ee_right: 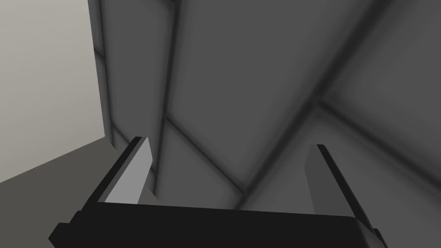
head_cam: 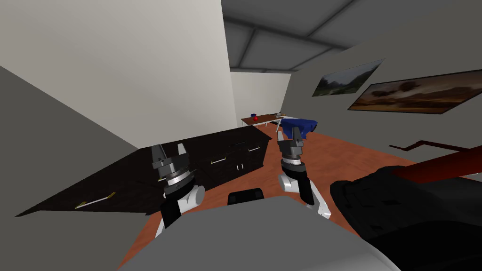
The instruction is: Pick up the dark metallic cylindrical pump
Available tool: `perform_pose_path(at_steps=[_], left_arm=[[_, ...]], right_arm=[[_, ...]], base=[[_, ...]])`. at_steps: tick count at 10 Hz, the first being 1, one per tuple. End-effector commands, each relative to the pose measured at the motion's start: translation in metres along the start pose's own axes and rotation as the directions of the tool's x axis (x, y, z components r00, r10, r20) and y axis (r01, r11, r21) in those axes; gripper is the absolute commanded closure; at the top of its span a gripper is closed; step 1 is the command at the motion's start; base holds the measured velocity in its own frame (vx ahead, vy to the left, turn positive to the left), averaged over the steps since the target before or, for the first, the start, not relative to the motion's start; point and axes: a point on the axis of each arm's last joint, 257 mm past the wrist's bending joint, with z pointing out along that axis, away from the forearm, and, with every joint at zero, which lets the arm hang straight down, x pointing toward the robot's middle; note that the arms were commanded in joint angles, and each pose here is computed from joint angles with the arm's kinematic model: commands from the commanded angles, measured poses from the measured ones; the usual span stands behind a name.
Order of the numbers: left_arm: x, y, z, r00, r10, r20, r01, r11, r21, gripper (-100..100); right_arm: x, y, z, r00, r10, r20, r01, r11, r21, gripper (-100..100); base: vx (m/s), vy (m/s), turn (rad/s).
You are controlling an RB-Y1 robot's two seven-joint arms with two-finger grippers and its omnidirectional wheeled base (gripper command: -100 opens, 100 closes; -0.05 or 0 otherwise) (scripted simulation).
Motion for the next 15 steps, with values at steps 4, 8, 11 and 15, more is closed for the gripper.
perform_pose_path(at_steps=[4, 8, 11, 15], left_arm=[[0.000, 0.000, 0.000, 1.000, 0.000, 0.000, 0.000, 1.000, 0.000, 0], [0.000, 0.000, 0.000, 1.000, 0.000, 0.000, 0.000, 1.000, 0.000, 0], [0.000, 0.000, 0.000, 1.000, 0.000, 0.000, 0.000, 1.000, 0.000, 0], [0.000, 0.000, 0.000, 1.000, 0.000, 0.000, 0.000, 1.000, 0.000, 0]], right_arm=[[0.010, -0.012, -0.008, 0.990, -0.052, -0.131, 0.057, 0.998, 0.031, -100], [0.015, -0.025, -0.016, 0.967, -0.099, -0.234, 0.115, 0.992, 0.058, -100], [0.012, -0.045, -0.028, 0.935, -0.150, -0.322, 0.188, 0.978, 0.092, -100], [0.004, -0.070, -0.044, 0.883, -0.205, -0.422, 0.282, 0.951, 0.128, -100]], base=[[-0.100, 0.015, 0.037], [-0.120, 0.009, 0.058], [-0.087, 0.018, 0.083], [-0.072, 0.022, 0.122]])
